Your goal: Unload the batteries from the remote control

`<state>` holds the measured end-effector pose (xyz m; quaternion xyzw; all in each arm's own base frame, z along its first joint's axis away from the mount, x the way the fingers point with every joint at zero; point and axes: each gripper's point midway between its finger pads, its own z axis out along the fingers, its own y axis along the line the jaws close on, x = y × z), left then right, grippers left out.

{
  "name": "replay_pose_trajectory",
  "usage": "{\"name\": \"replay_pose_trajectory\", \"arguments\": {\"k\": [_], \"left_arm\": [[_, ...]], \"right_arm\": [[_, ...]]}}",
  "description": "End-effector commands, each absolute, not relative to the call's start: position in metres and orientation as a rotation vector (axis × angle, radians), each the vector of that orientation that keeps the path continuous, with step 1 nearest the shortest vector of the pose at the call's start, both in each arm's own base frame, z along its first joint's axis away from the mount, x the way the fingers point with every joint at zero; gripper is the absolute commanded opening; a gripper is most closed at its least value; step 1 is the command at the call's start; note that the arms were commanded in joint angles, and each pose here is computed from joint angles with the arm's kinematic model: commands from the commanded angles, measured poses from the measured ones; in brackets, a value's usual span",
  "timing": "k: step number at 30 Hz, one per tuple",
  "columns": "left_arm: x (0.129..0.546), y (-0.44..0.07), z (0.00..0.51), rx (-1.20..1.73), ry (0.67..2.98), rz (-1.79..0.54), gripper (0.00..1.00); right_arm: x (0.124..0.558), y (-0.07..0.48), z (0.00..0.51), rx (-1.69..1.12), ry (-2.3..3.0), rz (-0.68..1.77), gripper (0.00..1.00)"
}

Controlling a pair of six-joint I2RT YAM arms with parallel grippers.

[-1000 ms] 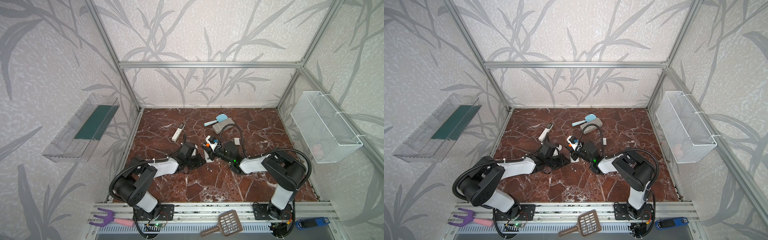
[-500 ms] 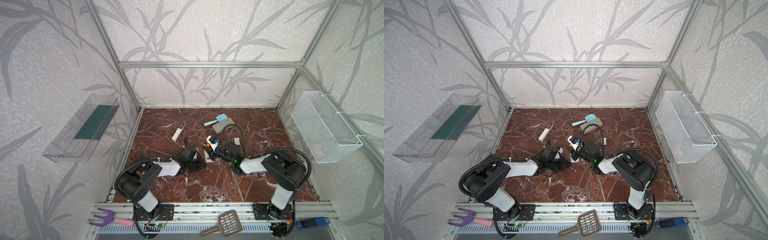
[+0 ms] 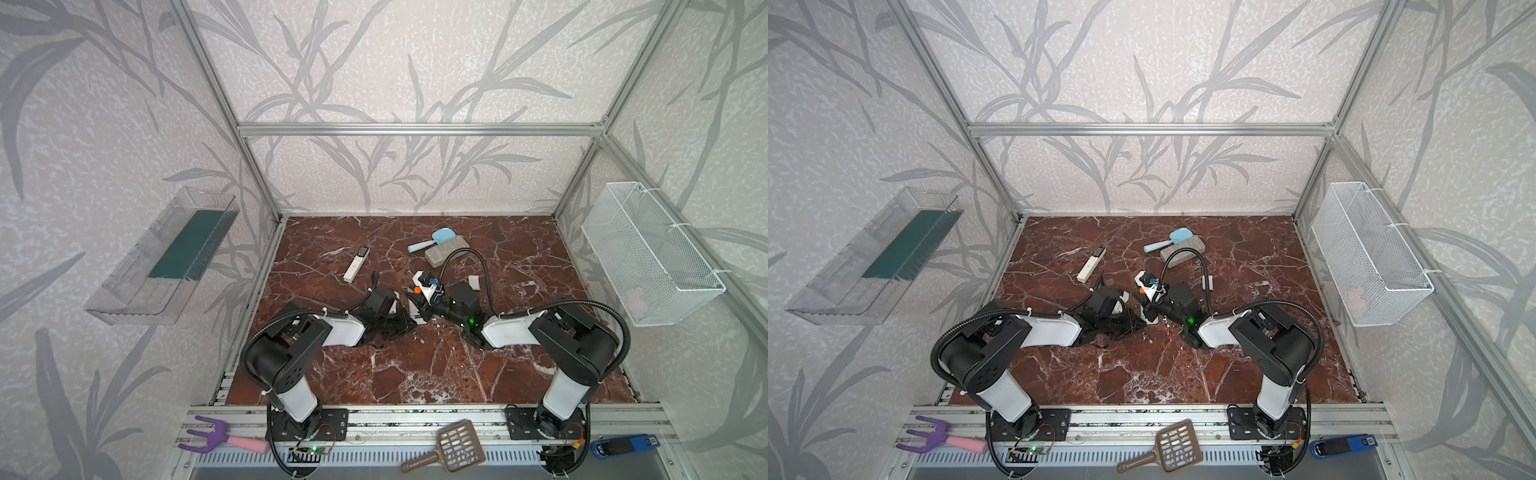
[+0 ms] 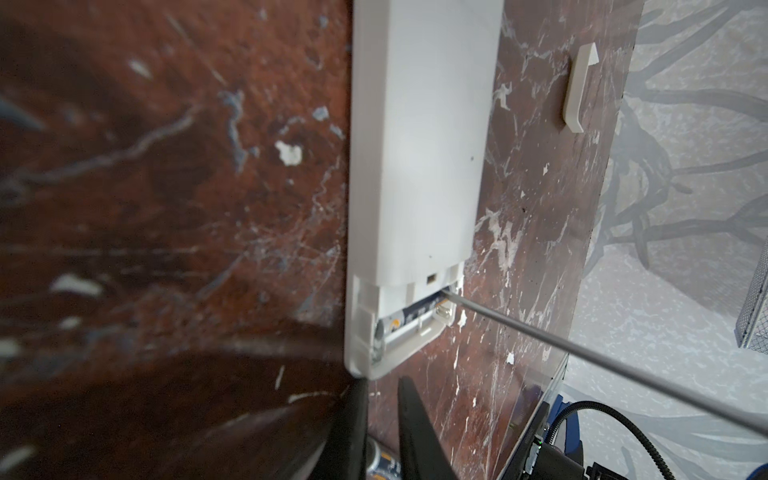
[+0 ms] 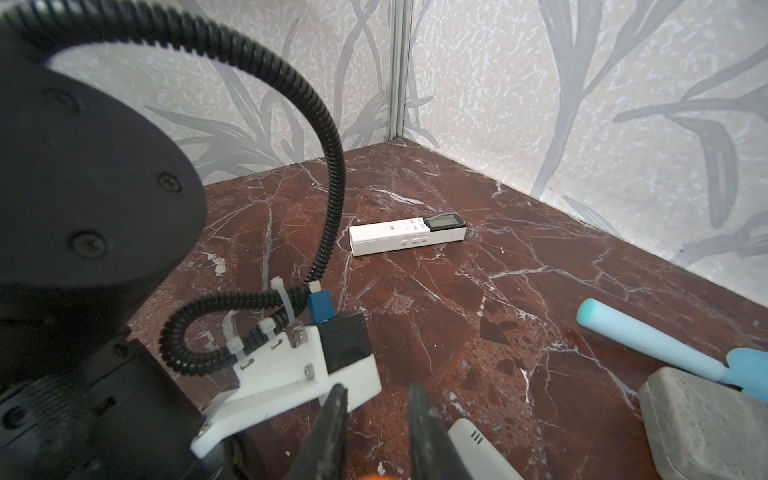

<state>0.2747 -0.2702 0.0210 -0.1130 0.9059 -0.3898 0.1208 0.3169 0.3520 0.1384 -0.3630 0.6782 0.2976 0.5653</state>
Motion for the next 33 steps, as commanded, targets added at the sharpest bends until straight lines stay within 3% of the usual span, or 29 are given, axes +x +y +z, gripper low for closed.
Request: {"name": "replay_pose_trajectory", "arguments": {"k": [1, 16, 24, 33], "left_arm": [[0.292, -0.265, 0.020, -0.361, 2.623, -1.106, 0.18], [0.313, -0.263, 0.023, -0.357, 2.606, -1.115, 0.18], [0.318, -0.256, 0.023, -0.354, 2.602, -1.097, 0.18], [0.326, -0.253, 0.024, -0.352, 2.591, -1.099, 0.18]], "right_arm": [[0.314, 0.351, 0.141, -0.857, 1.617, 0.707, 0.00], [0.321, 0.361, 0.162, -0.843, 1.598, 0.732, 0.00], [0.366, 0.377, 0.184, -0.864, 1.631, 0.656, 0.00], [0.412, 0.378, 0.151, -0.860, 1.723, 0.565, 0.00]]}}
